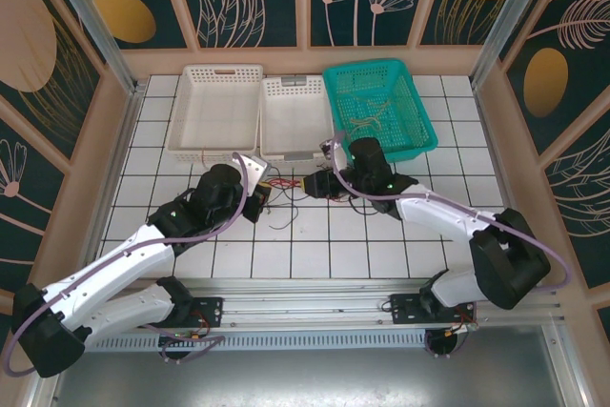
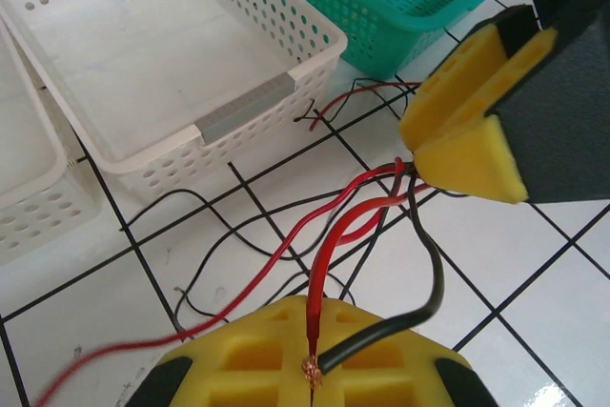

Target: Untangle the cables

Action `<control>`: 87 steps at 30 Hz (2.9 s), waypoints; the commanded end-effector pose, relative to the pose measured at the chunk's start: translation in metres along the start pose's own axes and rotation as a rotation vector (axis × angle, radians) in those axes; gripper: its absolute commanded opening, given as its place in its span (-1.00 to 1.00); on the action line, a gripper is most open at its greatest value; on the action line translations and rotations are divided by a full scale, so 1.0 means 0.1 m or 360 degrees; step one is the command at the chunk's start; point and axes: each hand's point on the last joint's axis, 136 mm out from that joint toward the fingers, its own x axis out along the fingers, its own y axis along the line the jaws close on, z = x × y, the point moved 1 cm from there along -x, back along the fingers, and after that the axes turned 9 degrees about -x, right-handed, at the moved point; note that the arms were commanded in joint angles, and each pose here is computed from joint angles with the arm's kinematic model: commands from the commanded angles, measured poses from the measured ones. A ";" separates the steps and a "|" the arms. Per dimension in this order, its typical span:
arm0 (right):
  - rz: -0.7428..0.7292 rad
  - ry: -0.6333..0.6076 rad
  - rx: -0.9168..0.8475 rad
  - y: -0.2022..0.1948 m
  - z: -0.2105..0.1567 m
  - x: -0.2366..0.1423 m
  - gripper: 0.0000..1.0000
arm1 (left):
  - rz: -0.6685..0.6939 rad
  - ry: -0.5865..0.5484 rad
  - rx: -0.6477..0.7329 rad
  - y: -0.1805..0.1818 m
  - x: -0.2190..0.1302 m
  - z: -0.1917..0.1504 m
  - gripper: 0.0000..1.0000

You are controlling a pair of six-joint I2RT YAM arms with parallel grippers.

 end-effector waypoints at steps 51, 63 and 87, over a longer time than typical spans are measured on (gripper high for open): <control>-0.0272 -0.0330 0.0000 -0.33 0.10 -0.23 -1.00 | -0.0036 0.0017 0.0011 -0.05 0.04 0.02 -1.00; -0.0681 -0.0775 0.0381 -0.89 0.31 -1.31 -1.00 | -0.0024 0.0006 0.0008 -0.03 0.01 0.03 -1.00; -0.1464 -0.1431 0.0698 -0.93 0.50 -3.22 -1.00 | 0.0137 -0.0034 0.0010 0.13 -0.04 0.09 -1.00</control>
